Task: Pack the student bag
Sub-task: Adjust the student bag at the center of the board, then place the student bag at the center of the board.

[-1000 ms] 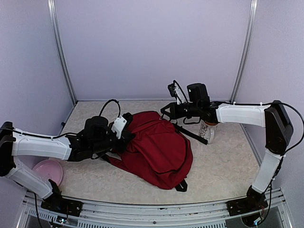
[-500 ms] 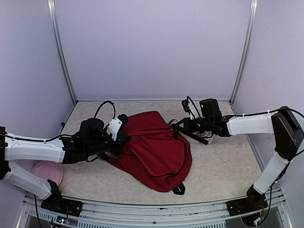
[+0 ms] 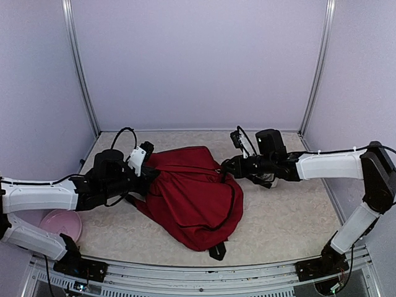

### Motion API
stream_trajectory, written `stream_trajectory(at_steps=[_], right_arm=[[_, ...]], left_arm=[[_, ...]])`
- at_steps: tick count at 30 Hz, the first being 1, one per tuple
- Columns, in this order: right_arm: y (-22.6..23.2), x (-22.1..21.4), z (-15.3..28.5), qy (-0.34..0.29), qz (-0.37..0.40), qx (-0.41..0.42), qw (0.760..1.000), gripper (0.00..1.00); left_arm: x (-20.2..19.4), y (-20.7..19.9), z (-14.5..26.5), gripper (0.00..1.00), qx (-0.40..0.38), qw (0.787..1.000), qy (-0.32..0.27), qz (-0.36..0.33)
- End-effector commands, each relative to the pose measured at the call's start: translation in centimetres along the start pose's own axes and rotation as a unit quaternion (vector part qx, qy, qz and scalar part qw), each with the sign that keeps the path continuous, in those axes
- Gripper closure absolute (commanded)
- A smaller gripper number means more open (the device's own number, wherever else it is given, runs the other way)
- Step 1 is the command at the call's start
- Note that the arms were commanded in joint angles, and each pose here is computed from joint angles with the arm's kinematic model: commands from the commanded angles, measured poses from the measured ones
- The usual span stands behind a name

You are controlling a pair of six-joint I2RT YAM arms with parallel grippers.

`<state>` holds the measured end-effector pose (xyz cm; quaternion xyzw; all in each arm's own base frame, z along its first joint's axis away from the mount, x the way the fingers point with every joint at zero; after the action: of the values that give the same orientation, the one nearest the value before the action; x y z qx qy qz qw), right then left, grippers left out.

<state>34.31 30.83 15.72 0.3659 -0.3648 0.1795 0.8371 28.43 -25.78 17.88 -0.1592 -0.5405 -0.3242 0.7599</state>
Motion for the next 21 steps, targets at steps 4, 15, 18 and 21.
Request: stream_trajectory(at_steps=[4,15,18,21], right_arm=[[5.4,1.2,3.9,-0.020,0.046,-0.034,0.998,1.00],[2.8,-1.3,3.6,0.002,0.023,-0.087,0.996,0.96],[2.6,0.1,4.3,-0.005,0.026,-0.111,0.993,0.55],[3.0,2.8,6.2,-0.036,0.032,-0.117,0.992,0.25]], left_arm=[[3.7,4.6,2.4,1.00,0.071,0.995,-0.071,0.027],[0.8,1.8,1.5,0.82,0.034,0.999,-0.006,0.031],[0.8,0.2,1.8,0.12,0.009,1.000,0.008,0.019],[2.0,-2.0,2.7,0.01,-0.055,0.998,0.026,0.020]])
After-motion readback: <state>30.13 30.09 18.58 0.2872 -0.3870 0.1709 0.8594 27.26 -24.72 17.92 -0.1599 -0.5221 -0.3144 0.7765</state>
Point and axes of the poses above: each gripper's point midway between its finger pads, its own z axis back along the fingers, its own y axis along the line the jaws close on, x = y × z, the point moved 1 cm from there along z, back along the fingers, and after that the axes turned 5 degrees about -z, right-handed, at the moved point
